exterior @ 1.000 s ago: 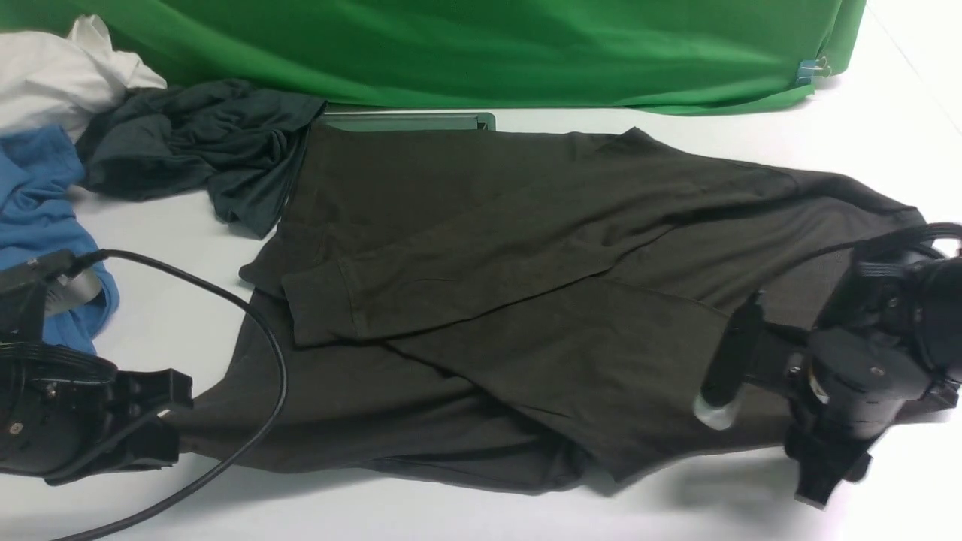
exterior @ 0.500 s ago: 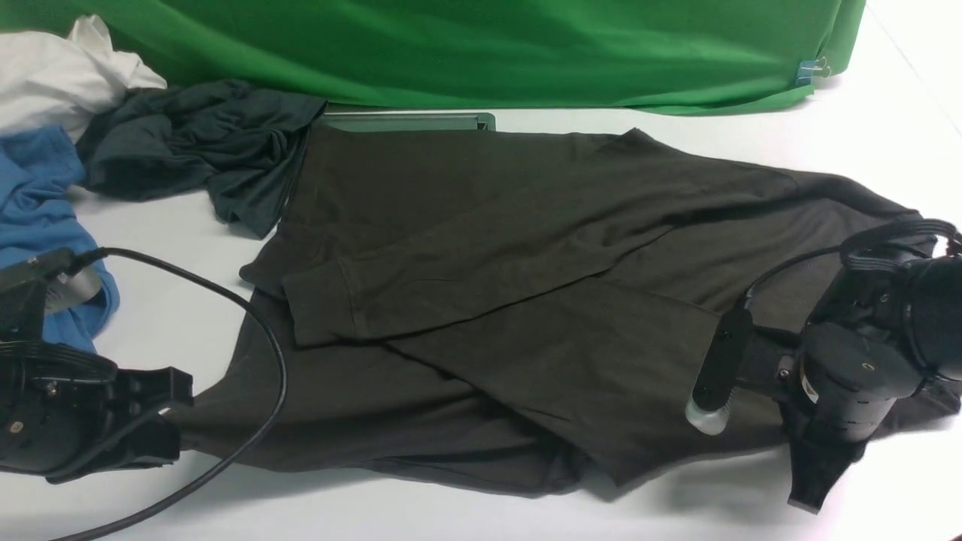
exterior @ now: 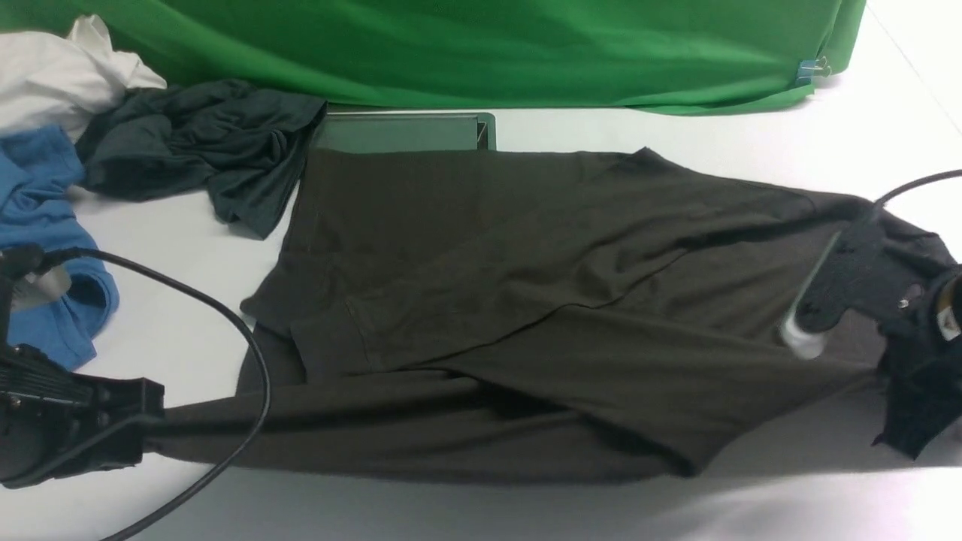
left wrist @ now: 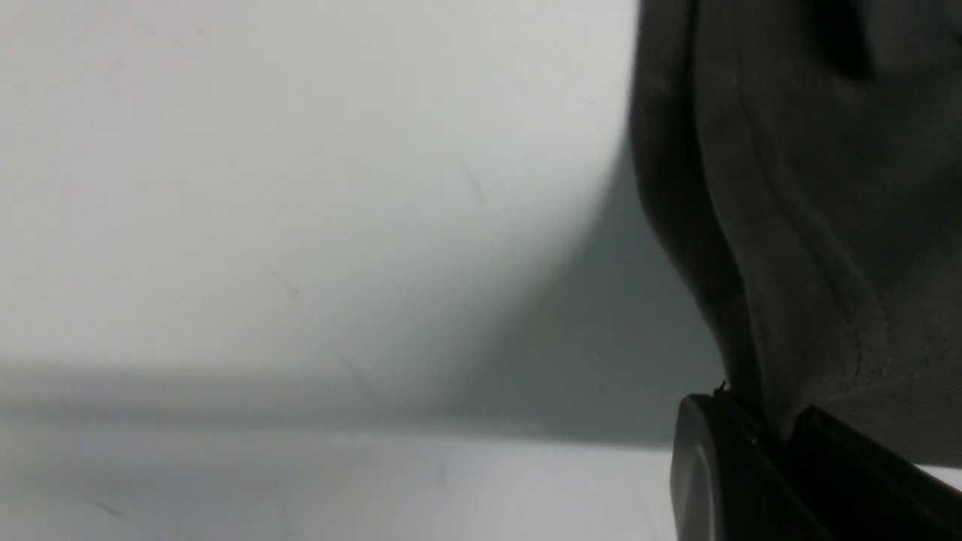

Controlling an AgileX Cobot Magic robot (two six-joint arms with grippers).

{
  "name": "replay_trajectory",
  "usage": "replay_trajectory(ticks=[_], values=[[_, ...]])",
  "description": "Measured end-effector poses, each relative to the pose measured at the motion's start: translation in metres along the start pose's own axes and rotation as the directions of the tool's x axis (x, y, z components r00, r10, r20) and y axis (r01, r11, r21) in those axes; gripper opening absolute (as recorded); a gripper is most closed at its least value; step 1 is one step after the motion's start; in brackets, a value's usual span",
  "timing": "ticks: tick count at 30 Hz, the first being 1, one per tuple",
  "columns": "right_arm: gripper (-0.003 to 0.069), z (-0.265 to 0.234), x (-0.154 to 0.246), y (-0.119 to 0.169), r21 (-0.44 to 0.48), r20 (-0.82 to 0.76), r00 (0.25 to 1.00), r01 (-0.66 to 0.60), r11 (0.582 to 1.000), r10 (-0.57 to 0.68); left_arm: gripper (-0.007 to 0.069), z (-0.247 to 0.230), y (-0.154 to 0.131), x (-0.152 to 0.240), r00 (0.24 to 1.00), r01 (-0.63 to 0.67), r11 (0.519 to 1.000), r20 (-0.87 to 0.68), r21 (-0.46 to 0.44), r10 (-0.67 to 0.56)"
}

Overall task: Fold a long-sleeved shirt on a white desktop.
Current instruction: 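Fold the black garment in half by bringing its near edge over to the far edge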

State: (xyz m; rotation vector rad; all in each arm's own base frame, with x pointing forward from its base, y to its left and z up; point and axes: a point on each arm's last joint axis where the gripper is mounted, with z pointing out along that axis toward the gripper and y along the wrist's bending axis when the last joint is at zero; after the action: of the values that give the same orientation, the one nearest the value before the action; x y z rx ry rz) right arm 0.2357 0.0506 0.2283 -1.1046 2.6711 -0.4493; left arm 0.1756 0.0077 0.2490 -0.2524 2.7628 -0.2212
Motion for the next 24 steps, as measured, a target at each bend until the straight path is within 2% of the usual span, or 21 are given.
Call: replay_trajectory(ticks=[14,19,22,24], values=[[0.0034,-0.011,0.005,0.006,-0.083,0.018,0.995,-0.096,0.992,0.098,0.0038,-0.009,-0.004,-0.004,1.0,-0.026,0.999,-0.014,0.018,0.026],[0.0034,-0.021,0.002,0.0,-0.063,0.061,0.992,-0.105,0.992,0.109,0.0038,-0.027,-0.01,-0.034,0.996,-0.045,0.999,0.075,0.027,0.043],[0.0034,-0.03,-0.012,-0.011,-0.052,0.077,0.99,-0.116,0.992,0.12,0.0038,-0.026,-0.012,-0.057,0.996,-0.06,0.998,0.064,0.037,0.057],[0.0034,-0.037,-0.03,-0.025,-0.044,0.08,0.989,-0.124,0.991,0.127,0.0038,-0.017,-0.015,-0.085,0.997,-0.069,0.996,0.049,0.058,0.066]])
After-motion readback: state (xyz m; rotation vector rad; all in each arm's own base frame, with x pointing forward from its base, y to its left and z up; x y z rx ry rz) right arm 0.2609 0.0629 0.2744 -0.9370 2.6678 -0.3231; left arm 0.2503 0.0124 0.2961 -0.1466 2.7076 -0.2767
